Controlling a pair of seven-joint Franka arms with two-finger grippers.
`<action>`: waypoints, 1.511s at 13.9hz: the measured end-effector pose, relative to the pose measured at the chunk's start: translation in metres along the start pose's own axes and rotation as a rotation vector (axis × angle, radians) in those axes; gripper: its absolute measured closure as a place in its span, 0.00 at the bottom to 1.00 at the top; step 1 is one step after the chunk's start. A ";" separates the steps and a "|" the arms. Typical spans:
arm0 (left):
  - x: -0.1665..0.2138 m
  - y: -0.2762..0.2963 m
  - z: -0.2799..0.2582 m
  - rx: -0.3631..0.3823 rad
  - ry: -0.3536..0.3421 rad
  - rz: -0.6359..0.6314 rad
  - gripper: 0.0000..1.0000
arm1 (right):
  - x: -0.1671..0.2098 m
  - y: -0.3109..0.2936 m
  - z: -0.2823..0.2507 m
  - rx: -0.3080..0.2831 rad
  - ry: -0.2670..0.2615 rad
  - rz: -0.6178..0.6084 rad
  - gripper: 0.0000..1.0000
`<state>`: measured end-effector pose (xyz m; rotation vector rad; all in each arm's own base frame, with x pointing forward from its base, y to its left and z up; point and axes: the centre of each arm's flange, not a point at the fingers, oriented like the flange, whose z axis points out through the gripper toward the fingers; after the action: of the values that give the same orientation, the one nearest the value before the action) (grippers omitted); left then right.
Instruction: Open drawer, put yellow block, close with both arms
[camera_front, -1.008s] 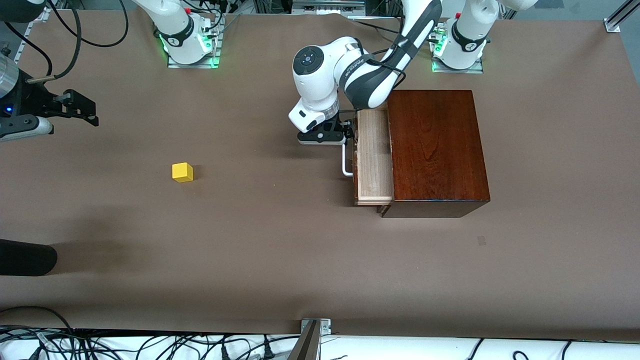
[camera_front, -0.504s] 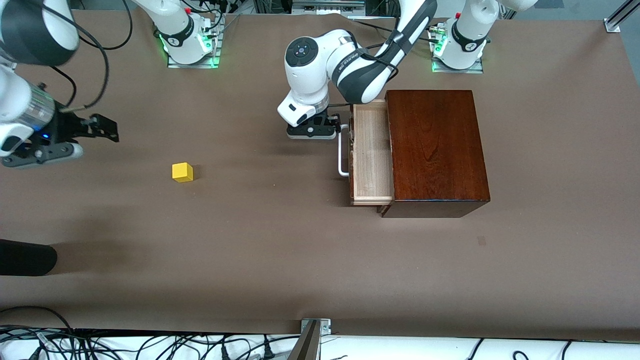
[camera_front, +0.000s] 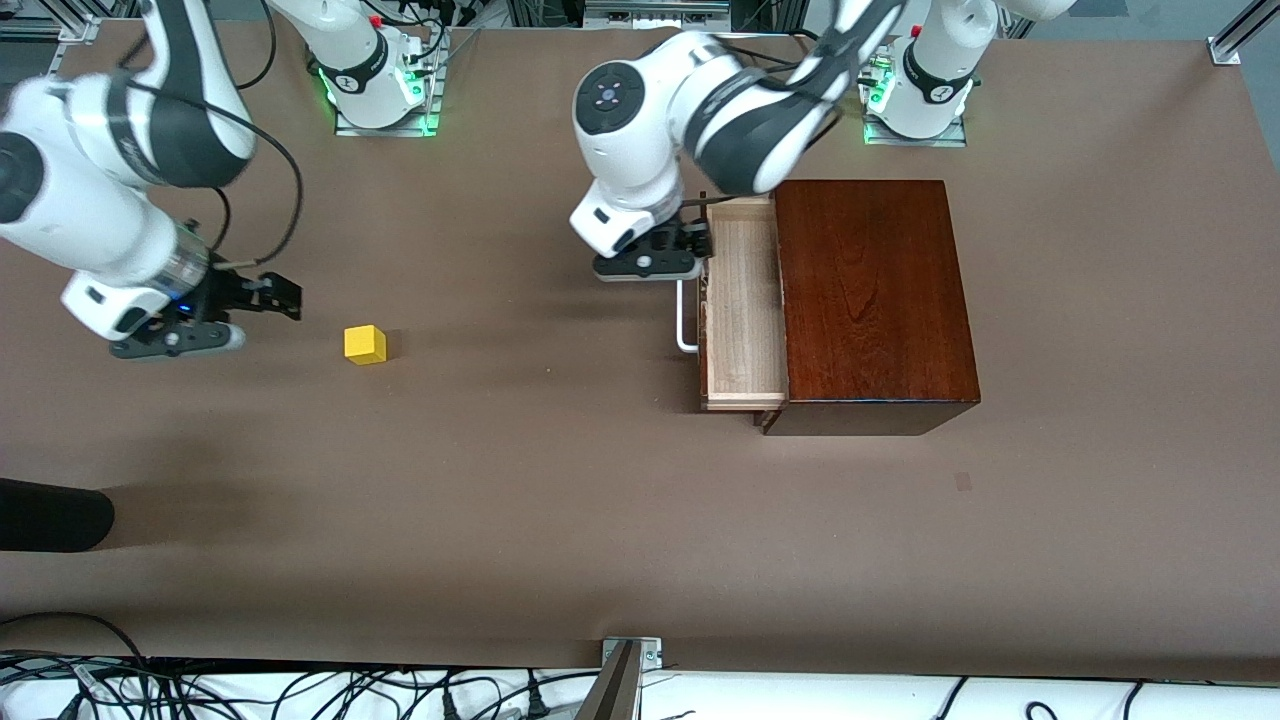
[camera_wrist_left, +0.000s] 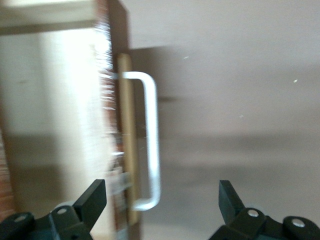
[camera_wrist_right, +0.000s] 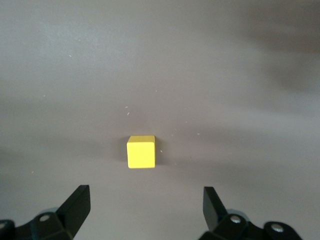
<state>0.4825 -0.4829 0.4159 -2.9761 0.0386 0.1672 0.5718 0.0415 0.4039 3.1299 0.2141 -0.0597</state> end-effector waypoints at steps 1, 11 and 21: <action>0.017 -0.030 -0.018 -0.013 -0.034 0.013 0.00 | 0.000 -0.002 0.018 0.001 0.003 0.000 0.00; 0.081 -0.383 -0.117 -0.147 -0.131 0.187 0.00 | 0.008 -0.018 0.169 -0.004 0.008 -0.021 0.00; 0.060 -0.454 -0.099 -0.083 0.026 0.151 0.00 | -0.023 -0.029 0.205 0.003 -0.049 -0.039 0.14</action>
<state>0.5682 -0.0518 0.5781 -3.0580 0.2661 0.1521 0.5374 0.0654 0.1995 3.1234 0.2752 -0.1370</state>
